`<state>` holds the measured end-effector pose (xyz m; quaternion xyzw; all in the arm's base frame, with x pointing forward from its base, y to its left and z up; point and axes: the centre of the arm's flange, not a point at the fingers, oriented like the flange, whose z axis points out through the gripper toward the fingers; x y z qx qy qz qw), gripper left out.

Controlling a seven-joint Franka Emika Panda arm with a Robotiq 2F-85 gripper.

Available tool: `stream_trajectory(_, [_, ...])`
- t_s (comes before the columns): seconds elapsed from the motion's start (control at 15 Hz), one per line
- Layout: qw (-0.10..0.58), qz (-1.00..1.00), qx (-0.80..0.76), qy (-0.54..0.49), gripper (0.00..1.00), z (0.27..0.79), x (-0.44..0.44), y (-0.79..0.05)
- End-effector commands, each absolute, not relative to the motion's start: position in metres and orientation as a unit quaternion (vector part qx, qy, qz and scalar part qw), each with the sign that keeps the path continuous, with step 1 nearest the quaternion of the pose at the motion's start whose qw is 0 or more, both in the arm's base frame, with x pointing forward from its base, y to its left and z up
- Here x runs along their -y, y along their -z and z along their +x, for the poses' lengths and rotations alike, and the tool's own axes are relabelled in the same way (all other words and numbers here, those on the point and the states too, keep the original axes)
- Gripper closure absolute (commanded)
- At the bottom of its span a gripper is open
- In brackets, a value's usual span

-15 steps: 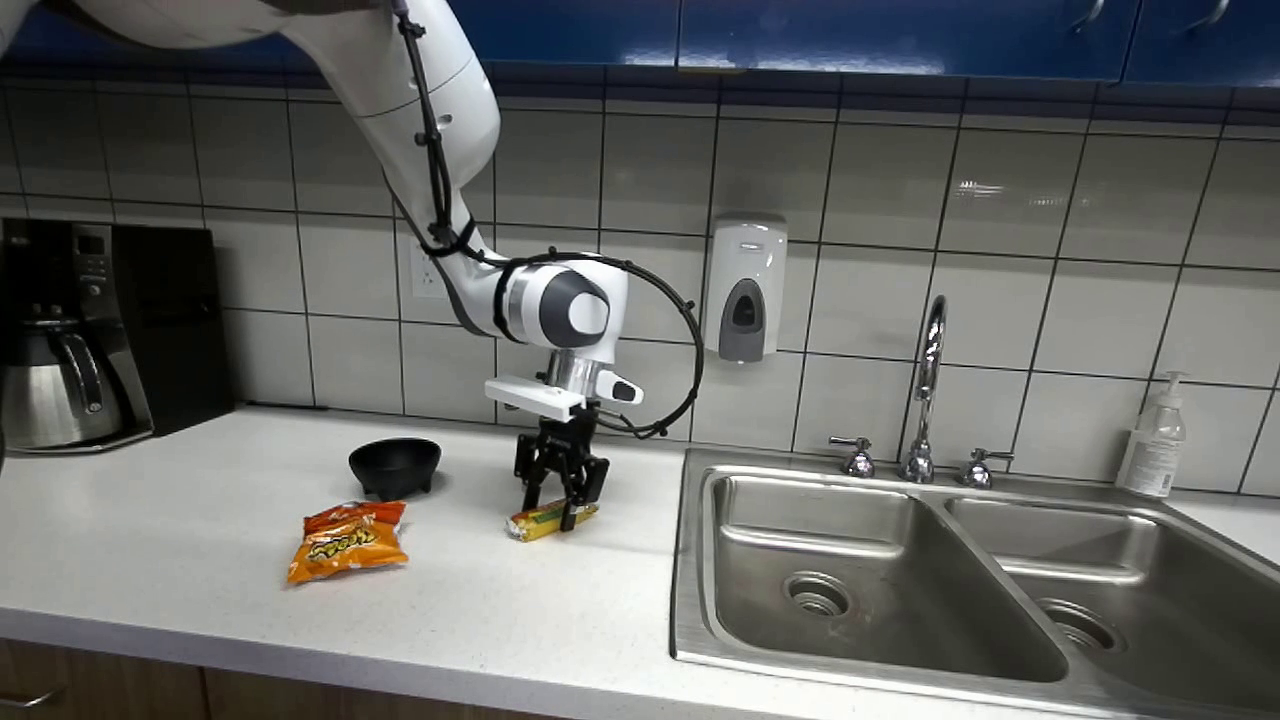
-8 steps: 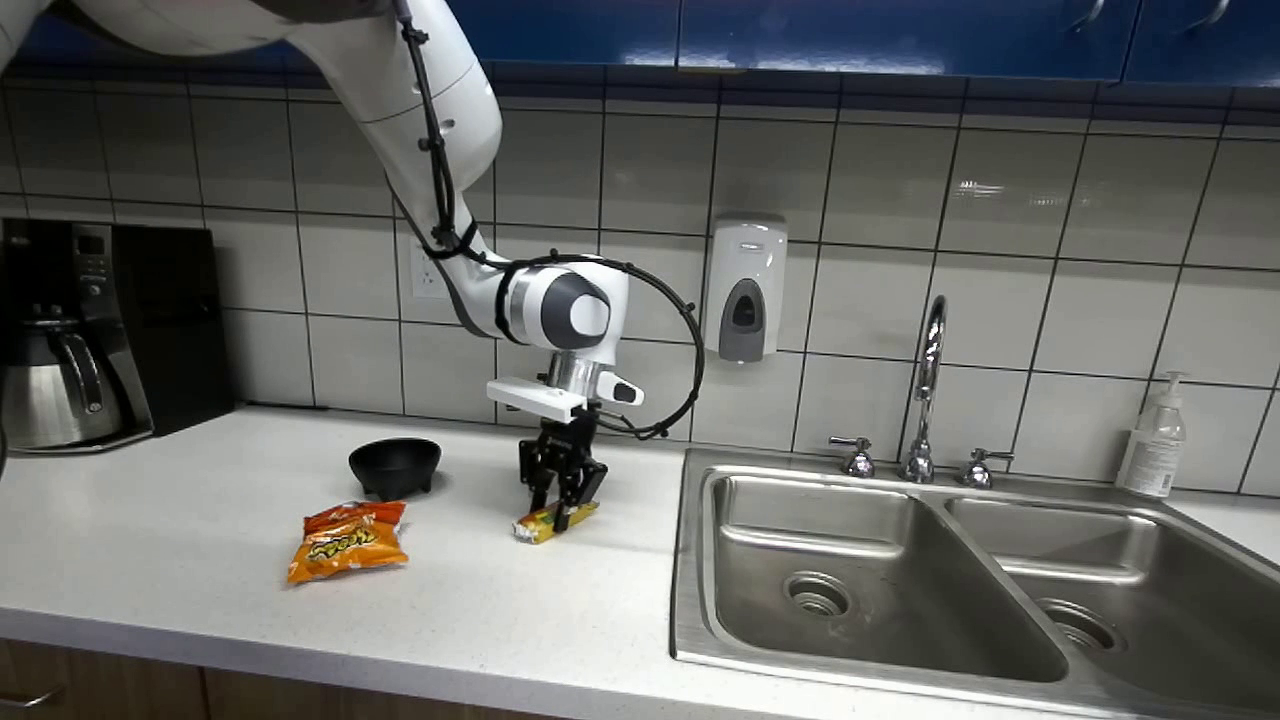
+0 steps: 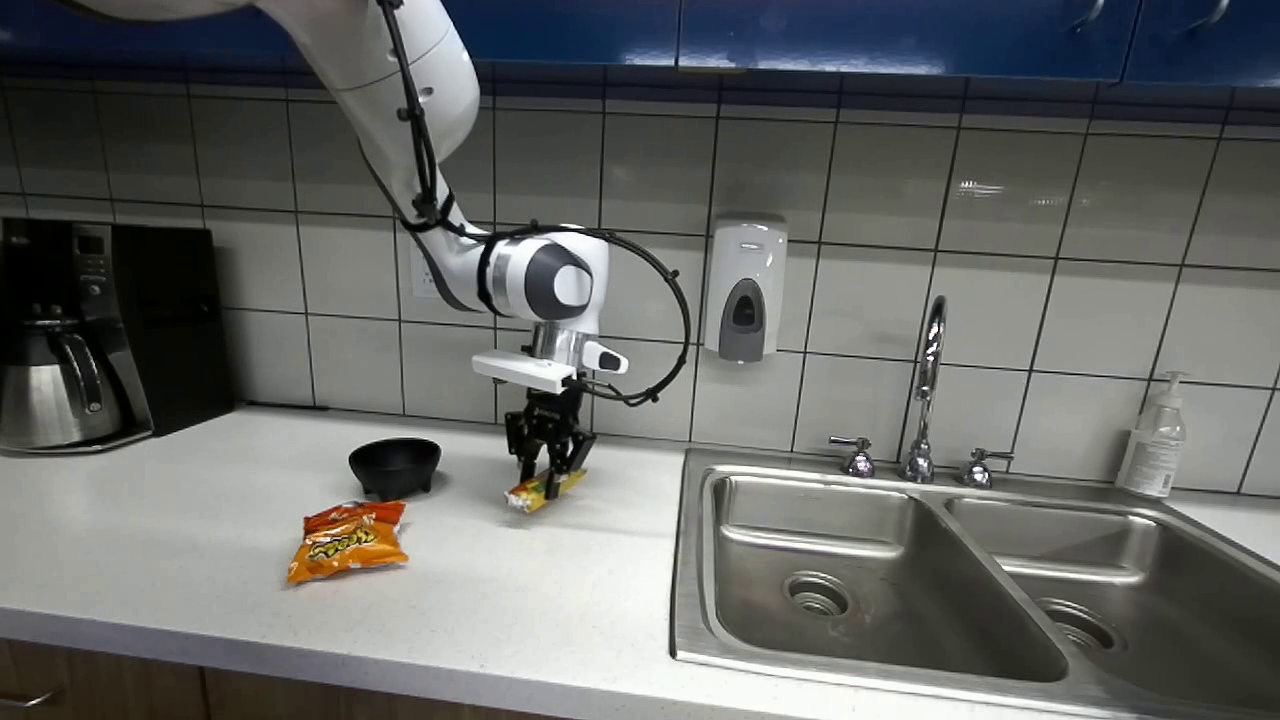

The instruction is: Put the snack bar in the bowl

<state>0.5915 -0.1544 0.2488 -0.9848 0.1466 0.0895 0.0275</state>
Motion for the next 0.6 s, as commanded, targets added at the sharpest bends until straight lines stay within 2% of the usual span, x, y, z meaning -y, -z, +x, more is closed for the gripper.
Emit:
stream_trajectory(0.0, [0.02, -0.992, -0.106, -0.061, 0.82, 0.576, 0.128, -0.292])
stream_trajectory(0.53, [0.026, -0.998, -0.005, -0.055, 0.82, 0.548, 0.067, -0.33])
